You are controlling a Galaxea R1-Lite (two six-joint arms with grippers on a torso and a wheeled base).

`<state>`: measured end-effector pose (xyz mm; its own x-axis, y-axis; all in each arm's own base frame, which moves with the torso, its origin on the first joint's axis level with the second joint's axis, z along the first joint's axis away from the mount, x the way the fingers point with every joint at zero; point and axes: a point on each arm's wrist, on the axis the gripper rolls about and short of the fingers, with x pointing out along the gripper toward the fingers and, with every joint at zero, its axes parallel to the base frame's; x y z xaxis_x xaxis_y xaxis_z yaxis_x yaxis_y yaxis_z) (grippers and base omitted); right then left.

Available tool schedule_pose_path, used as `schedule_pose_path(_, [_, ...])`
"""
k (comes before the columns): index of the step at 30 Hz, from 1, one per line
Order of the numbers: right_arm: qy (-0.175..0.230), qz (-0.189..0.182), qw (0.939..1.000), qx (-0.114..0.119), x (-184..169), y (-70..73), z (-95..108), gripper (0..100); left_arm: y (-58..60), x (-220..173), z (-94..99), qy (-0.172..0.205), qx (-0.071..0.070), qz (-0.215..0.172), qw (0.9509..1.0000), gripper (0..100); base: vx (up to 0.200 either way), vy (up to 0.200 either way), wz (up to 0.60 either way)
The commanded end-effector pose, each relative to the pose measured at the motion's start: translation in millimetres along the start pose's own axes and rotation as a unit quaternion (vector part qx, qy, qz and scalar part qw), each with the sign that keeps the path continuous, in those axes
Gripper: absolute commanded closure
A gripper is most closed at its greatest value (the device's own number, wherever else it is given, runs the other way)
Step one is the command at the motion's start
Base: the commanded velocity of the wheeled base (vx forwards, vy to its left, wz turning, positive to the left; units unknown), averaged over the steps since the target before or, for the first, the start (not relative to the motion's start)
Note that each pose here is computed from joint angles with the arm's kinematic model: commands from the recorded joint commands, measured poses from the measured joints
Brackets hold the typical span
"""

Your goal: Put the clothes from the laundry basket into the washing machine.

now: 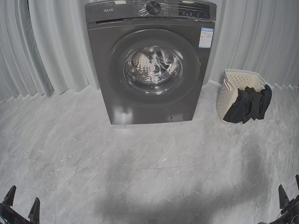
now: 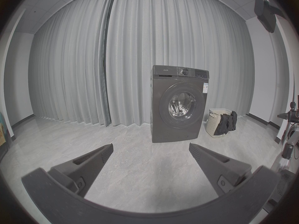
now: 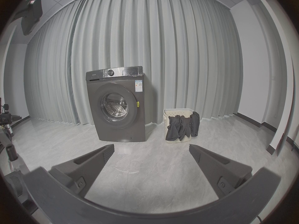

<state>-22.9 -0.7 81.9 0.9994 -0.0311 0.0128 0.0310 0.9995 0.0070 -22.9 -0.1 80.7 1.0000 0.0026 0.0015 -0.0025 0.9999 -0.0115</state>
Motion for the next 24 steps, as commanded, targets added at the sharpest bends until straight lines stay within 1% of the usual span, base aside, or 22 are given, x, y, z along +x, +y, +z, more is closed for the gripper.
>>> schedule_pose_path(1, [0.0,0.0,1.0,0.001,0.0,-0.1,-5.2,0,0.1,0.0,-4.8,0.0,0.0,0.0,1.0,0,0.0,0.0,0.0])
schedule_pose_path(10, [0.0,0.0,1.0,0.001,0.0,-0.1,-5.2,0,0.1,0.0,-4.8,0.0,0.0,0.0,1.0,0,0.0,0.0,0.0])
schedule_pose_path(16, [0.0,-0.001,1.0,0.001,0.0,-0.1,-5.2,0,0.0,0.0,-4.8,0.0,-0.005,-0.001,1.0,0,0.0,0.0,0.0])
schedule_pose_path(24, [0.0,-0.001,1.0,0.001,0.0,-0.1,-5.2,0,0.0,0.0,-4.8,0.0,-0.005,-0.001,1.0,0,0.2,0.0,0.0])
